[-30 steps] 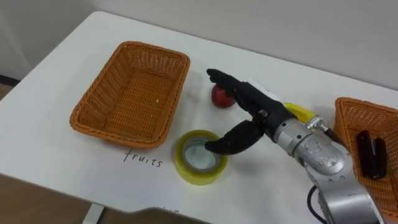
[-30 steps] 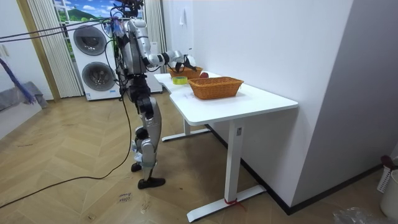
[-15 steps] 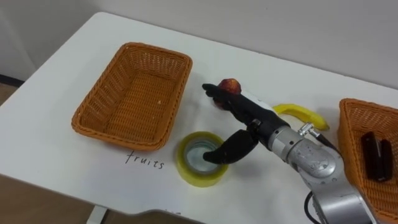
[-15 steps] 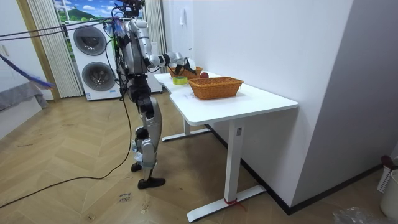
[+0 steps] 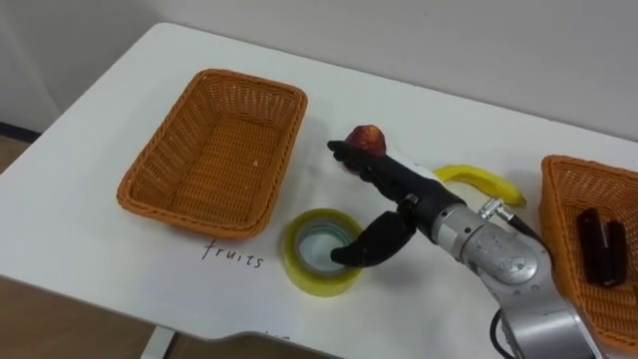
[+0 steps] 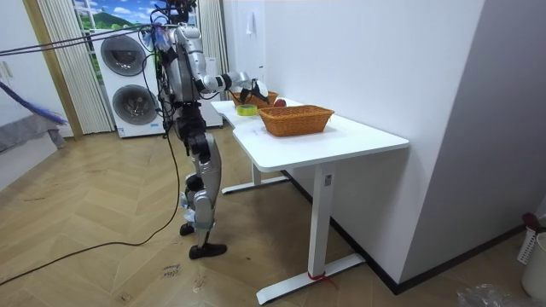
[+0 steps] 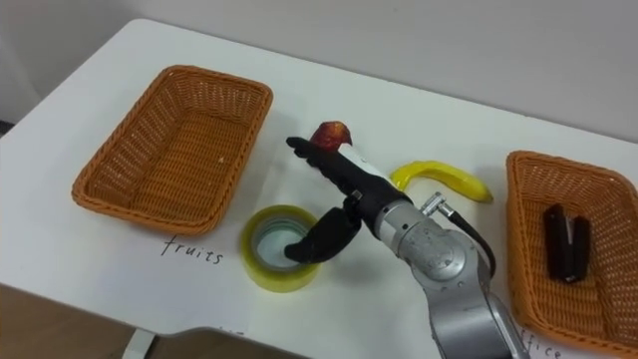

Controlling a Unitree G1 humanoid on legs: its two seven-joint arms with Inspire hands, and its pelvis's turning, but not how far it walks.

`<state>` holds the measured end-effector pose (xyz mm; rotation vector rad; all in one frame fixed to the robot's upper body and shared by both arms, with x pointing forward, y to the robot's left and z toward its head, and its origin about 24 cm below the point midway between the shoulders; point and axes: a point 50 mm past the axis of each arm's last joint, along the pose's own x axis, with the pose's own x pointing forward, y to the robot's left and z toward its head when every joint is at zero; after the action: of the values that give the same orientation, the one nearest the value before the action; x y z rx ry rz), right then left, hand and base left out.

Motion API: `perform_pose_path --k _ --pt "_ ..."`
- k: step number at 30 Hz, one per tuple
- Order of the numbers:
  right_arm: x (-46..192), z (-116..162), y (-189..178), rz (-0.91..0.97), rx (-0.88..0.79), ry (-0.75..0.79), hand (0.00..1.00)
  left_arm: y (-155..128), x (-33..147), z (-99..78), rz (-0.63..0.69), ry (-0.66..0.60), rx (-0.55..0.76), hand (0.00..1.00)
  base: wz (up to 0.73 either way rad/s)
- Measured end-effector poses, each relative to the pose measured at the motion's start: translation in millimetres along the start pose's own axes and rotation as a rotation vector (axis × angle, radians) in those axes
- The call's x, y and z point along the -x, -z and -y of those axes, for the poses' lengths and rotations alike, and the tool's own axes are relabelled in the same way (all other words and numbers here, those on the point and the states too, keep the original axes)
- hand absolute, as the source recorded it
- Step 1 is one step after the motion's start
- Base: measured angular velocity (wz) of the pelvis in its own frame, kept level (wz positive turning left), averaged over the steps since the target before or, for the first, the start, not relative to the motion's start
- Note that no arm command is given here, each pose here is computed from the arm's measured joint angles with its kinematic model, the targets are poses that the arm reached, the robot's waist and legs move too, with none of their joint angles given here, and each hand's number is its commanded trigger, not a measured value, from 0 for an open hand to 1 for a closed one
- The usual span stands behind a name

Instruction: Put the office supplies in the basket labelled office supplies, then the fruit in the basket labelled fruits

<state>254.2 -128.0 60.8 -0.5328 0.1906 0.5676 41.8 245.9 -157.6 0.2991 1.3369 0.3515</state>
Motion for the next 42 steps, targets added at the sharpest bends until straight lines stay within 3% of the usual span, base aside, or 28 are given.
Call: perform_pose_path --k 42 --pt "-12 -17 13 -0.094 0.031 -0.009 0.00 -19 0.0 9.6 0.040 0.017 0.015 0.00 0.00"
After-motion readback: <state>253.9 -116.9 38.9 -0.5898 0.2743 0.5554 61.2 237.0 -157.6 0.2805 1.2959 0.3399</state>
